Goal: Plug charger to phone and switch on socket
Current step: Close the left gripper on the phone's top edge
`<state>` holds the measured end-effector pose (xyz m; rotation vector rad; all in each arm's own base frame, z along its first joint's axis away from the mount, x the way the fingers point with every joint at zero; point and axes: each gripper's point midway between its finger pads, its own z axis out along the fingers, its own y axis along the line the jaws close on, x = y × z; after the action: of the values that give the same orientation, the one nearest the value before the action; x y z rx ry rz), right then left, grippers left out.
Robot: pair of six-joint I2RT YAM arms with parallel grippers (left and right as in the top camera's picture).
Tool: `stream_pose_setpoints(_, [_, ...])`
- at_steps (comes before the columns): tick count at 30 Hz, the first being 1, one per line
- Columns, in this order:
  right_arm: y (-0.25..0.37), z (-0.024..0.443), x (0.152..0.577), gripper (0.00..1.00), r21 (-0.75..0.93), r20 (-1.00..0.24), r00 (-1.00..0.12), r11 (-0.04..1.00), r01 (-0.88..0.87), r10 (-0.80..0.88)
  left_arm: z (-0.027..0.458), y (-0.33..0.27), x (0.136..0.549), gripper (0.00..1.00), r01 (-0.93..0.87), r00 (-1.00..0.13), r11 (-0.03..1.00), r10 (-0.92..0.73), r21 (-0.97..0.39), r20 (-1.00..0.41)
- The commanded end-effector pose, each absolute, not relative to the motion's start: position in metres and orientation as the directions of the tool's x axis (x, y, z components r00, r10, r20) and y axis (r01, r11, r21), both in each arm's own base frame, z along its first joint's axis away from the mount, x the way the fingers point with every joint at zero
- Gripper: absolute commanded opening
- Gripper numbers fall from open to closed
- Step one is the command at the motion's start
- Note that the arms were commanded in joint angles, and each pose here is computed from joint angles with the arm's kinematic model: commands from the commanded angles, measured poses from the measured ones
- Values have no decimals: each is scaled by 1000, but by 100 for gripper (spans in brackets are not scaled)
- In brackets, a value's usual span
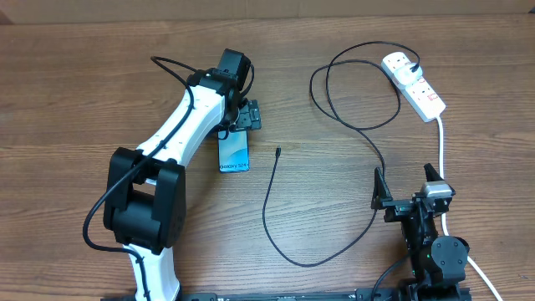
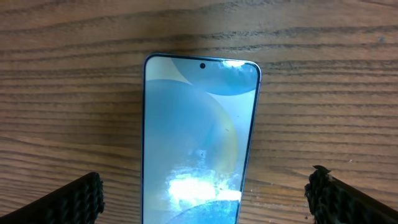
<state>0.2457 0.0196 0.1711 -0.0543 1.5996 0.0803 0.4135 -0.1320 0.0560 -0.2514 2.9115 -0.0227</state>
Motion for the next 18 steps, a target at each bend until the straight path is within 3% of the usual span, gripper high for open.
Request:
stream_pose_setpoints(1, [19, 170, 246, 100, 16, -1000, -25, 997, -81, 14, 52, -125, 415, 100, -195, -956, 981, -192, -6, -223])
stream_pose_setpoints(18, [19, 170, 246, 100, 16, -1000, -25, 997, -81, 14, 51, -124, 414, 100, -173, -963, 985, -171, -6, -210])
